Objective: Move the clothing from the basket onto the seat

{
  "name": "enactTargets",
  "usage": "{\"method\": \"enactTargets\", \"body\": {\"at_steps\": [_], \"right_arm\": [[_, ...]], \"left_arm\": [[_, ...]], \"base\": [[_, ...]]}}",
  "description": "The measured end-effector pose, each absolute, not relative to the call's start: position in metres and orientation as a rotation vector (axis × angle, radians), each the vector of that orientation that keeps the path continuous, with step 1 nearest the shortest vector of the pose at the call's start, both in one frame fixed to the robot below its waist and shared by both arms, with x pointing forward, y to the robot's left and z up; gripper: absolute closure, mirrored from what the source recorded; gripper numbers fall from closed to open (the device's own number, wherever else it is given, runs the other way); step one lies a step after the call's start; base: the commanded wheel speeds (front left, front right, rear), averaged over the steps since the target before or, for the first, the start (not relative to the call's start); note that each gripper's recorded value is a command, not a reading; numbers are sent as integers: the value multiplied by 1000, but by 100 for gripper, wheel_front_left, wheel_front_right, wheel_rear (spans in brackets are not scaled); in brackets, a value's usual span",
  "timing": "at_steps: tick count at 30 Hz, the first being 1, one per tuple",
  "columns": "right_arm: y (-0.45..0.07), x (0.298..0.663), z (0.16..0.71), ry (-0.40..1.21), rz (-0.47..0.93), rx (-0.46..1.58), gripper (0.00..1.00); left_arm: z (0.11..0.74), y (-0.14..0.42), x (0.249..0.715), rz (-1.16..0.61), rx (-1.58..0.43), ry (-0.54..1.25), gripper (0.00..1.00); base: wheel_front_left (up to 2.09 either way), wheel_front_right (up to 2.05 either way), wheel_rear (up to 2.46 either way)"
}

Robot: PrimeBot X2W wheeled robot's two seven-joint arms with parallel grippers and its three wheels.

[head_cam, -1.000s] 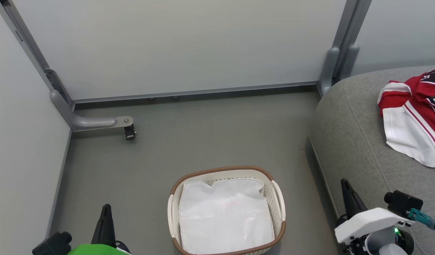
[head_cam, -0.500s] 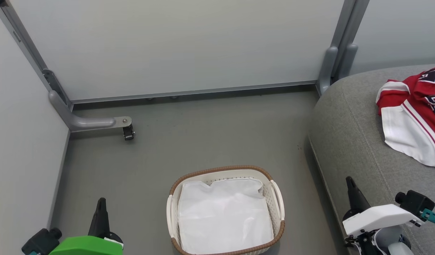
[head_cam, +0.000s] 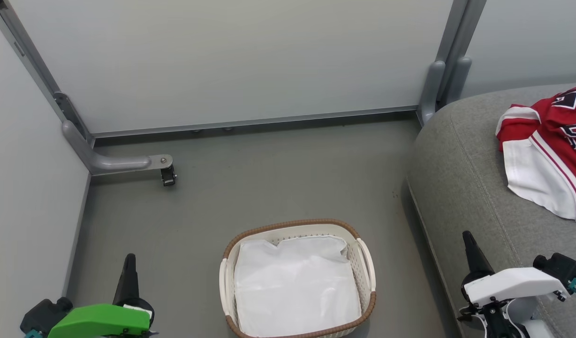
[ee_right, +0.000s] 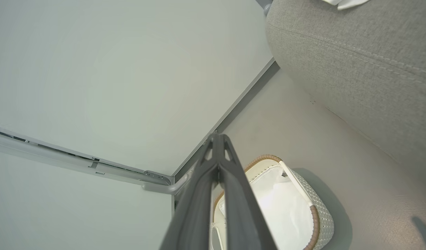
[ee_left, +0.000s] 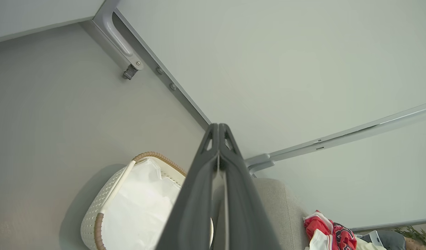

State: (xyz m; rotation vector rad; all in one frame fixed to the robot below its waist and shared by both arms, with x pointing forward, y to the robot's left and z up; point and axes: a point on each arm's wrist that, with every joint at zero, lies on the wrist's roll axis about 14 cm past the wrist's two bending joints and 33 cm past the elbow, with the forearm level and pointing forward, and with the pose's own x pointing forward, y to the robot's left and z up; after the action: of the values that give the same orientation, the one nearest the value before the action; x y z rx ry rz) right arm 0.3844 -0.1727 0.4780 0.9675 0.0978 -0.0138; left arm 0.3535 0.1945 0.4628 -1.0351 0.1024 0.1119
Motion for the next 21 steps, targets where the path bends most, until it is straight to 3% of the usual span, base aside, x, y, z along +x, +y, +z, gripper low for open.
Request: {"method": "enactTargets", "body": {"at_steps": [21], "right_arm": [[-182, 386, 486, 77, -29, 1188, 100]], "left_arm": [[475, 197, 365, 94, -1230, 77, 100]], "base": [[0, 0, 0]]}}
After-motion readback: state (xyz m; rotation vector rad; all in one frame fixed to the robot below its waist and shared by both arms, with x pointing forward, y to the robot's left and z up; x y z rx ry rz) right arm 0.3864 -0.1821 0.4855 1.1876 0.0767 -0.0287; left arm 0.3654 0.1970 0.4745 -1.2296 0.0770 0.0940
